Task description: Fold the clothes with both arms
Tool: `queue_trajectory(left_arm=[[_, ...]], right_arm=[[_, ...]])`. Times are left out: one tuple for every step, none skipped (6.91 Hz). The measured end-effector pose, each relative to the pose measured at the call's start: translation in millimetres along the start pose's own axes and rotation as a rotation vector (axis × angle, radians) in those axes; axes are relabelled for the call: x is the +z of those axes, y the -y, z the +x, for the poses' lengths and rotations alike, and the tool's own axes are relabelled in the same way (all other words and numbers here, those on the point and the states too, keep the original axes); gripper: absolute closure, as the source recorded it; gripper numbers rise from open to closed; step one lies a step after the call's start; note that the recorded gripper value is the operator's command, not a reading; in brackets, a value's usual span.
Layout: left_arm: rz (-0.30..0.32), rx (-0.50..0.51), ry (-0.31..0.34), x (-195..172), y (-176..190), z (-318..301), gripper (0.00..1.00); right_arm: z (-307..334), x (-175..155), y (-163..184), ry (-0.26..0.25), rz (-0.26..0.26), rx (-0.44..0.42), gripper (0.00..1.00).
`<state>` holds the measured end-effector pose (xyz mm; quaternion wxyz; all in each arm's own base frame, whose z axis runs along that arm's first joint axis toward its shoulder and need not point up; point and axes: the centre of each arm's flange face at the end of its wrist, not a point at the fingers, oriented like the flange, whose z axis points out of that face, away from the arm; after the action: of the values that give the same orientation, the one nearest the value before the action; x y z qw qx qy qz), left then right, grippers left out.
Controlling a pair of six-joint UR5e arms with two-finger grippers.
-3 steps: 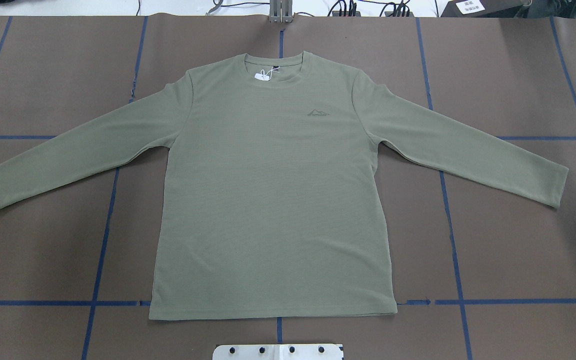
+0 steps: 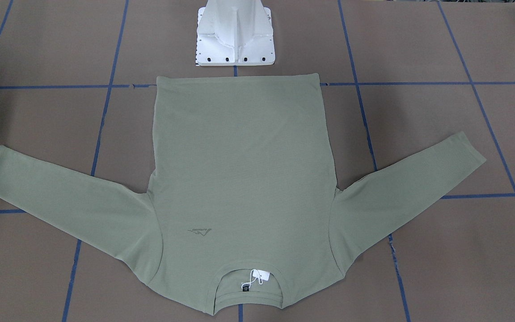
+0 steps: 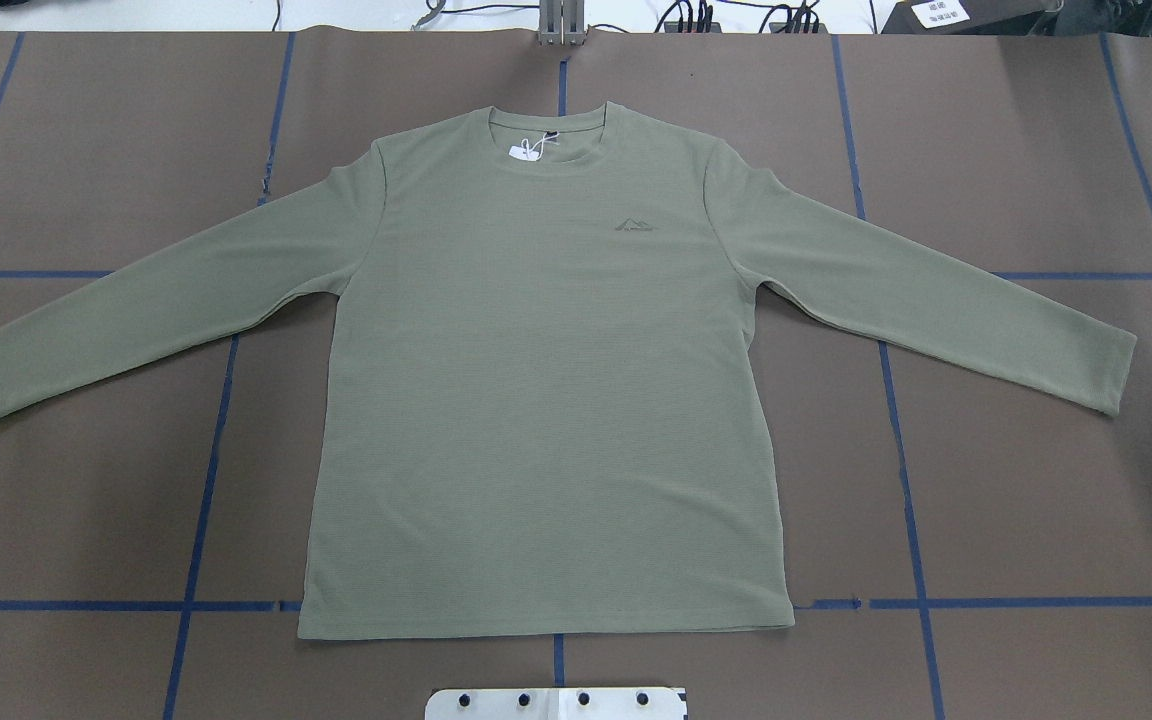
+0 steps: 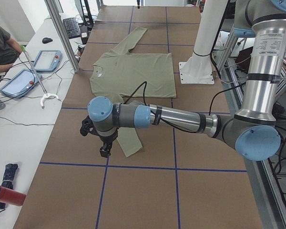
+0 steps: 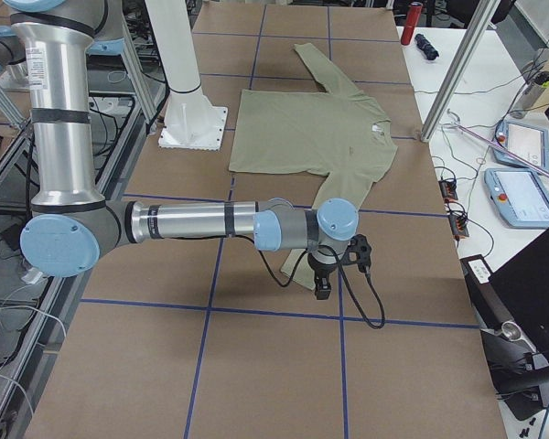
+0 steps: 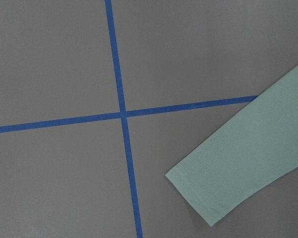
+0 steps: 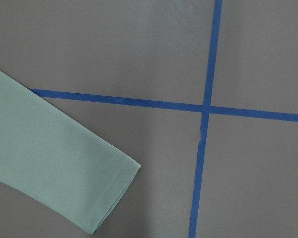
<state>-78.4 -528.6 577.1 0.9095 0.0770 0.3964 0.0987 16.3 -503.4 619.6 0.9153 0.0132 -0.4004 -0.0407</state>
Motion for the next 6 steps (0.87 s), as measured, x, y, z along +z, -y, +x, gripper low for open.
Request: queue_trajectory(left_arm=[[0.004,0.021,0.035,-5,0,4,0.00],[0.008,0.035,0.049,-7,-2,8,0.00],[0.010,0.040,0.051,-7,-5,9,0.00],[0.013,0.038,0.022,-4,-10,11,0.00],[0.024,0.035,-0.047,-2,-15,18,0.00],[0.036,0.034,-0.104,-1,-17,24,0.00]], right_arm=[[2,2,-4,-0.001,-0.003,0.008,0.00],[4,4,-8,0.000,-0.003,0.008,0.00],[1,8,-10,0.014,0.009,-0.018,0.00],[-10,19,-16,0.049,0.016,-0.065,0.00],[-22,35,-22,0.088,0.013,-0.099,0.00],[-33,51,-25,0.098,-0.005,-0.094,0.00]])
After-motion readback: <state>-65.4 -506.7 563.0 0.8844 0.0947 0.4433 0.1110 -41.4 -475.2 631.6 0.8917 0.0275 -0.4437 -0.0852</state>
